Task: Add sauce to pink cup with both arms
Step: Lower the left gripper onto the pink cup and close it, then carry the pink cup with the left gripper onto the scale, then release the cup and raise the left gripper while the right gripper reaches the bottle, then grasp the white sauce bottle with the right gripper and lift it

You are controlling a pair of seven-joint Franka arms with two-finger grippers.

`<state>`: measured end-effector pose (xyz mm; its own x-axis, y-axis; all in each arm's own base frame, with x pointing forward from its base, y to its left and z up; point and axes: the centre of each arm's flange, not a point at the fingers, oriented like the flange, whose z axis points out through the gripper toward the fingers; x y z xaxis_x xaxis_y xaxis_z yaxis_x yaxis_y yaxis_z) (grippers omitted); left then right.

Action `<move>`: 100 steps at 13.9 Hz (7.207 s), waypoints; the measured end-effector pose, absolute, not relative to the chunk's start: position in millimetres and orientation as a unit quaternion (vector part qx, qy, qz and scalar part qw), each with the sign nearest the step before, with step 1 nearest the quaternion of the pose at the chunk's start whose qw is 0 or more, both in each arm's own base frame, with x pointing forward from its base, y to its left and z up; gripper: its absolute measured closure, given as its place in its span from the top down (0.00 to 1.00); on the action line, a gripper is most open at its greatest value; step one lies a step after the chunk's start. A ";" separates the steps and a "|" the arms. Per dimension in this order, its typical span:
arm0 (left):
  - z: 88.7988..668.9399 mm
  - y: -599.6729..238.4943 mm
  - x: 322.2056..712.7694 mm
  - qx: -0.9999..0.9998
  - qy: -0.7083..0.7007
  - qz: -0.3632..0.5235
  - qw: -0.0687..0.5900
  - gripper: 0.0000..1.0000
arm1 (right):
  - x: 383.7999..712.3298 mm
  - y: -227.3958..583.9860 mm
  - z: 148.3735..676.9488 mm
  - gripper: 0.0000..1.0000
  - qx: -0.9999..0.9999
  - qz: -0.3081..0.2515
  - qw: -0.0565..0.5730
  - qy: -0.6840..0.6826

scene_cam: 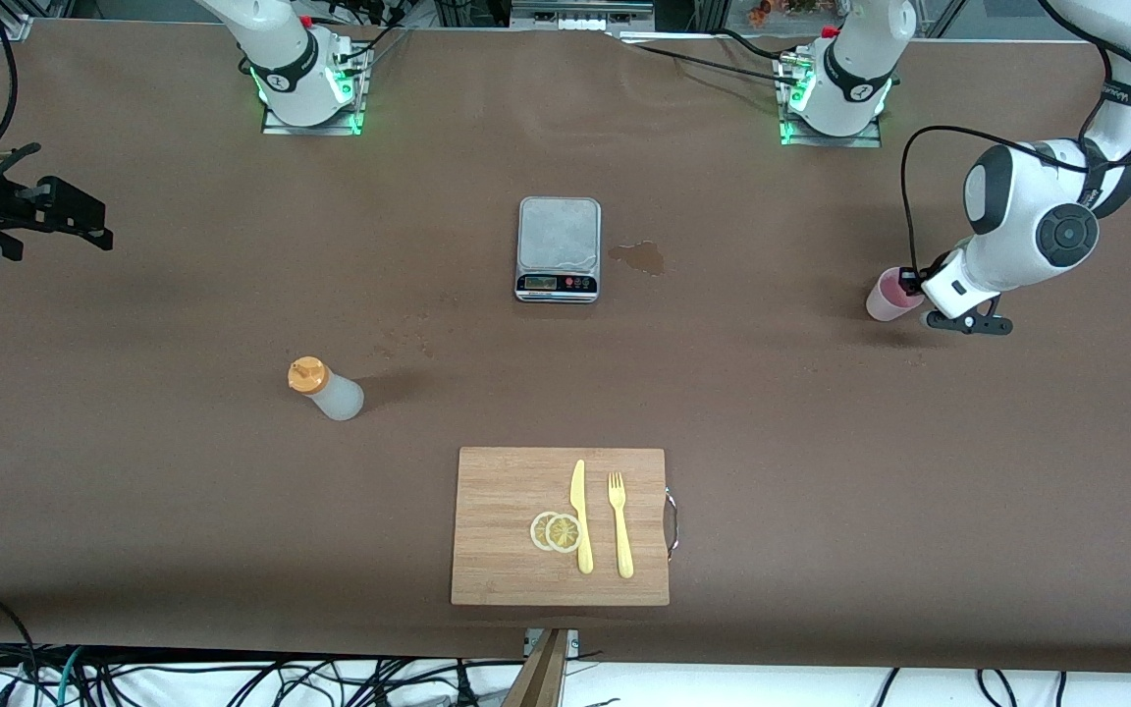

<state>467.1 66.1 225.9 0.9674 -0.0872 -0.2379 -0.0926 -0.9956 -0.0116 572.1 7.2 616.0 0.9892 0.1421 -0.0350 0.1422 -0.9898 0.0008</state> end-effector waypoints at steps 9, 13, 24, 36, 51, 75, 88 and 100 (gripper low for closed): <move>279.7 -14.1 485.4 -0.990 0.069 0.125 -0.003 0.04 | 571.9 6.8 633.2 1.00 0.997 0.000 0.002 0.071; 316.3 -137.2 478.8 -0.990 0.036 0.136 -0.027 0.04 | 572.8 4.9 630.8 1.00 0.998 -0.003 -0.007 0.068; 306.0 -457.7 381.1 -0.983 -0.089 0.156 -0.023 0.04 | 595.8 5.4 580.0 1.00 0.997 -0.050 -0.005 0.065; 296.6 -474.7 407.3 -0.977 -0.101 0.186 -0.036 0.66 | 593.1 18.8 584.4 1.00 0.990 -0.042 -0.023 0.132; 525.5 -182.1 588.6 -0.994 0.036 0.108 -0.001 1.00 | 630.7 -57.4 446.1 1.00 0.793 0.092 -0.287 0.529; 565.2 -65.7 541.7 -0.999 0.023 0.045 0.019 1.00 | 637.4 11.1 133.5 1.00 0.494 0.394 -0.465 0.620; 564.5 -68.8 540.4 -0.998 0.028 0.049 0.019 1.00 | 657.8 33.8 189.8 0.28 0.483 0.385 -0.444 0.650; 564.1 -68.8 539.9 -0.998 0.029 0.051 0.019 1.00 | 547.5 103.3 395.1 0.20 0.689 0.148 -0.246 0.666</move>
